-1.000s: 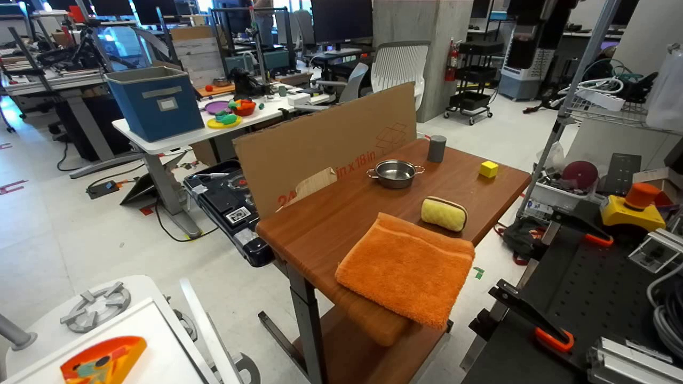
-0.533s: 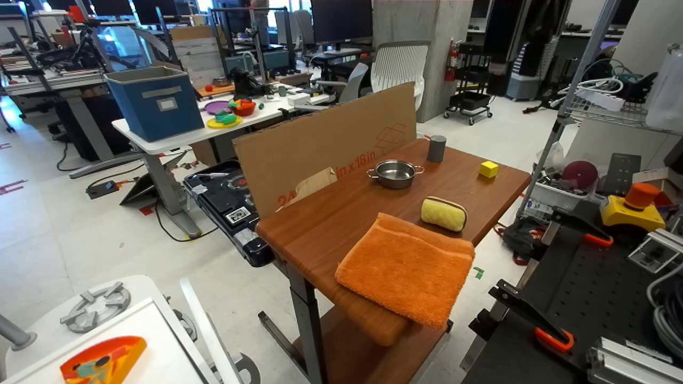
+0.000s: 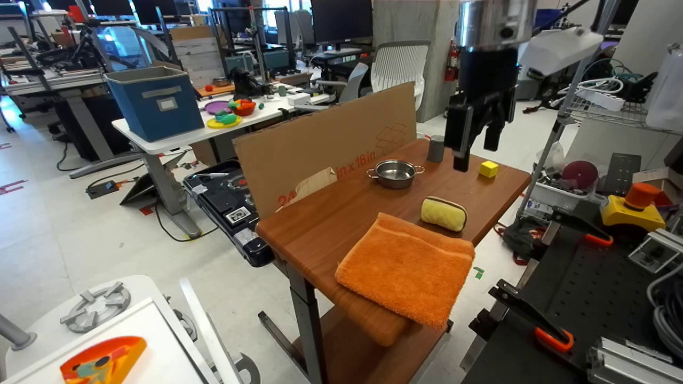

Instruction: Put the brown object in the pot

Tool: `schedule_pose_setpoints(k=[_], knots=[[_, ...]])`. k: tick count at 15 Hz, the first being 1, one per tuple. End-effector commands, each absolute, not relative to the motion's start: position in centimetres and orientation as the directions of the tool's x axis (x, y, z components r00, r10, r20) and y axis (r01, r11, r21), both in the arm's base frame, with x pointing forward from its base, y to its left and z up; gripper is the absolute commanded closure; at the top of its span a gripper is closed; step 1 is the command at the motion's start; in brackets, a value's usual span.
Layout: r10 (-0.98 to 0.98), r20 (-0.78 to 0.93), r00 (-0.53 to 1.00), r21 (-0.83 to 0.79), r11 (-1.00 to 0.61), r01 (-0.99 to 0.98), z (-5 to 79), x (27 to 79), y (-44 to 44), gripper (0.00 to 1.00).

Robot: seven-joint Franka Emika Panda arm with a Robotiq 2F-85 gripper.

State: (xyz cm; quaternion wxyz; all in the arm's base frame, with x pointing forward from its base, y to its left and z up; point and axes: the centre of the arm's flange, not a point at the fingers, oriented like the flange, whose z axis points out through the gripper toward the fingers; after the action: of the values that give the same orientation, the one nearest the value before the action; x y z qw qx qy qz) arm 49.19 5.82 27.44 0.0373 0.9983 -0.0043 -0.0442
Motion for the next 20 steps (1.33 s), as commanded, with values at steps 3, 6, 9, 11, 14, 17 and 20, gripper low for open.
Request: schedule_pose_setpoints(k=[3, 6, 9, 11, 14, 17, 20], knots=[[-0.002, -0.155, 0.988, 0.102, -0.995, 0.014, 21.3, 52.4, 5.8, 0.00], [0.018, -0.177, 0.984, 0.115, -0.993, 0.039, 19.0, 53.1, 6.1, 0.00], [0.036, -0.188, 0.981, 0.116, -0.992, 0.058, 17.4, 53.5, 6.6, 0.00], [0.044, -0.194, 0.980, 0.120, -0.990, 0.068, 16.4, 53.9, 6.9, 0.28], [0.052, -0.215, 0.975, 0.140, -0.987, 0.084, 14.8, 54.2, 6.7, 0.39], [0.067, -0.230, 0.971, 0.157, -0.982, 0.105, 14.1, 54.5, 6.2, 0.62], [0.081, -0.217, 0.973, 0.154, -0.981, 0.116, 15.6, 55.6, 6.1, 0.85]])
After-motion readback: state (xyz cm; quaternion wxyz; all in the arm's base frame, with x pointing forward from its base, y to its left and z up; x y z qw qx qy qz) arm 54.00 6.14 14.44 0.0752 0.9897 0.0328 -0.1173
